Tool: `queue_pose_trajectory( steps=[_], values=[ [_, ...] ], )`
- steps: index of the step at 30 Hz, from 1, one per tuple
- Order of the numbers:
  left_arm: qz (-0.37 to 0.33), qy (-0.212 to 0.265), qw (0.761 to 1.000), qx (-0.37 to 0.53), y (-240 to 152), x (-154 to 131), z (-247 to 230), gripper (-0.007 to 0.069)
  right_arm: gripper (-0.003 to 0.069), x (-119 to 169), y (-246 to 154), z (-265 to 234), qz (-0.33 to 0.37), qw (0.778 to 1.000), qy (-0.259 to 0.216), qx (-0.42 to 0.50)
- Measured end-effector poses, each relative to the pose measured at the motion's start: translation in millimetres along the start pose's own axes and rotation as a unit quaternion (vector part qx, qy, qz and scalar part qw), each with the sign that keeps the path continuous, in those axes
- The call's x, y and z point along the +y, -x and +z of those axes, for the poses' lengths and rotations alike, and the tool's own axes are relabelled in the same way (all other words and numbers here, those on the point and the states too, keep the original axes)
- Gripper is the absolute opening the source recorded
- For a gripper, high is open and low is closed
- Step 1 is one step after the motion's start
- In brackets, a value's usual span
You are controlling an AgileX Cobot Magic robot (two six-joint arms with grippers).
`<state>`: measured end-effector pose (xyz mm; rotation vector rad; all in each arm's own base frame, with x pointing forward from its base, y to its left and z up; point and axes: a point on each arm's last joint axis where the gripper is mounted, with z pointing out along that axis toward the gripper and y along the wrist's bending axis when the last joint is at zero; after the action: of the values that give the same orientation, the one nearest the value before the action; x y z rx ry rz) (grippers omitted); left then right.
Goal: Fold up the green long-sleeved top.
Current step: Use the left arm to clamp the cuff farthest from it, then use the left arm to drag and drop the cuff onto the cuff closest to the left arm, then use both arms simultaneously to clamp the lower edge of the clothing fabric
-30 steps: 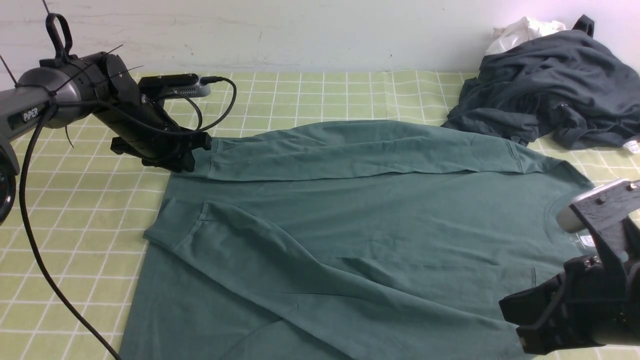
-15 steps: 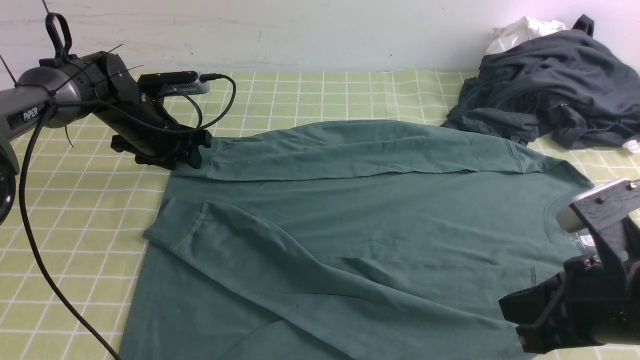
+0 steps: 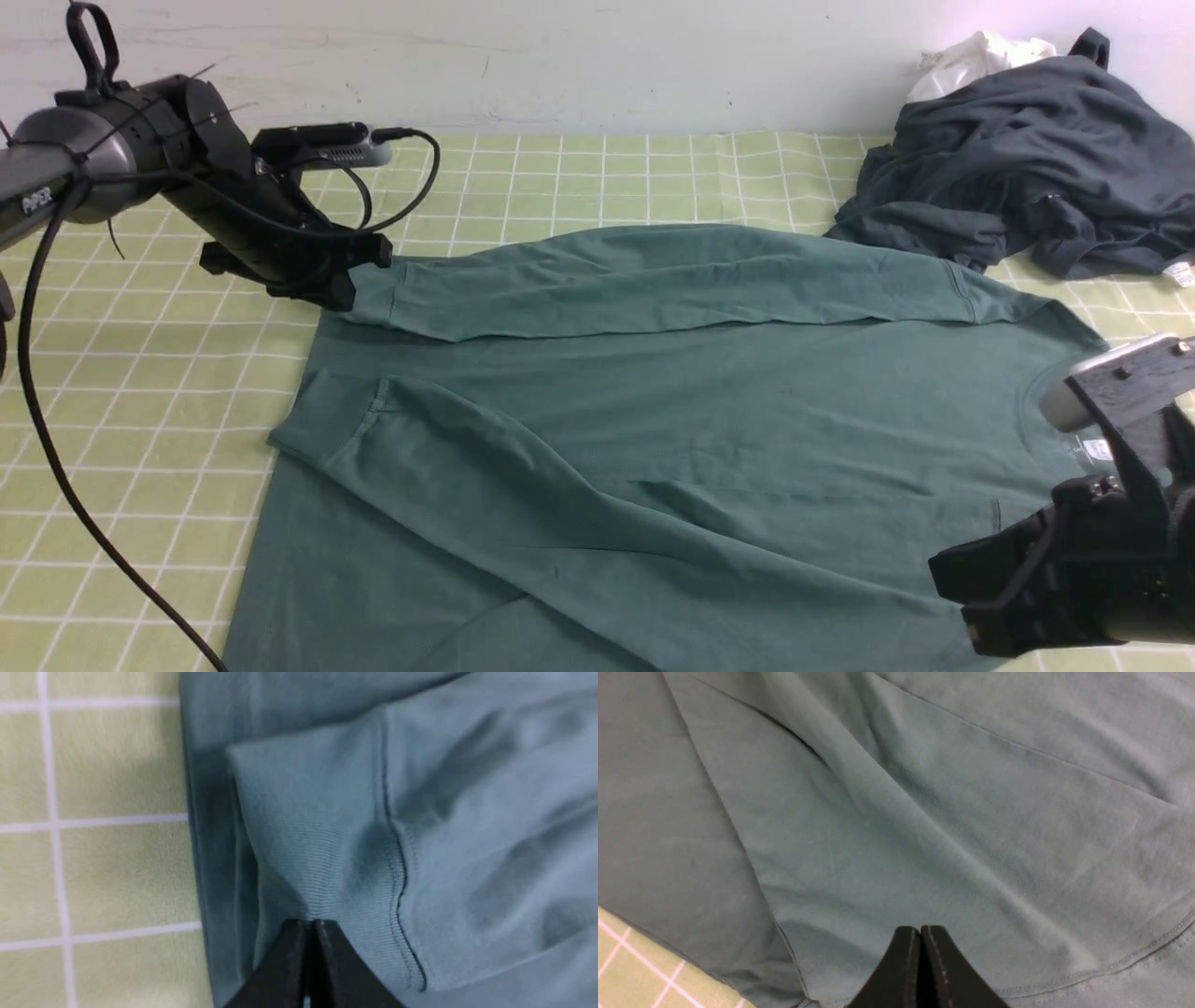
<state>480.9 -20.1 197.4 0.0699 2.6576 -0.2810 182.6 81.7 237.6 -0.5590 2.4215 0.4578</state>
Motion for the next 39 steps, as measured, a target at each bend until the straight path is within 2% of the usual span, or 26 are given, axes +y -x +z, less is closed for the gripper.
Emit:
queue_pose_trajectory(
  steps=[3, 7, 10, 14, 21, 25, 28, 35, 37, 39],
  values=[
    [0.01, -0.006, 1.0, 0.002, 3, -7, -29, -0.0004, -0.0007, 0, 0, 0, 0.0, 1.0, 0.0, 0.0],
    [0.028, -0.022, 0.998, 0.051, -5, -16, -58, -0.0004, -0.0007, 0, 0, 0, 0.001, 1.0, 0.001, 0.0],
    [0.049, -0.037, 0.993, 0.103, -21, -27, -83, -0.0004, -0.0007, 0, 0, 0, 0.001, 1.0, 0.002, 0.001],
    [0.072, -0.037, 0.986, 0.146, -74, -51, -115, -0.0004, -0.0007, 1, -1, 0, 0.001, 1.0, 0.004, 0.005],
    [0.106, 0.01, 0.977, 0.186, -141, -57, -104, -0.0004, -0.0007, 2, -2, 0, 0.004, 1.0, 0.009, 0.01],
    [0.111, 0.016, 0.971, 0.21, -154, -54, -95, 0.0002, -0.0007, 3, -2, 0, 0.011, 1.0, 0.015, 0.011],
    [0.112, 0.017, 0.97, 0.217, -155, -53, -97, 0.0027, -0.0007, 3, -3, 0, 0.013, 1.0, 0.019, 0.014],
    [0.107, -0.005, 0.966, 0.236, -178, -61, -135, 0.018, -0.0007, 4, -3, 0, 0.012, 1.0, 0.022, 0.019],
    [0.117, -0.013, 0.965, 0.235, -187, -64, -141, 0.0202, -0.0007, 4, -3, 0, 0.011, 1.0, 0.022, 0.019],
    [0.175, -0.034, 0.952, 0.25, -217, -75, -150, 0.0232, -0.0007, 4, -3, 0, 0.003, 1.0, 0.022, 0.018]
  ],
)
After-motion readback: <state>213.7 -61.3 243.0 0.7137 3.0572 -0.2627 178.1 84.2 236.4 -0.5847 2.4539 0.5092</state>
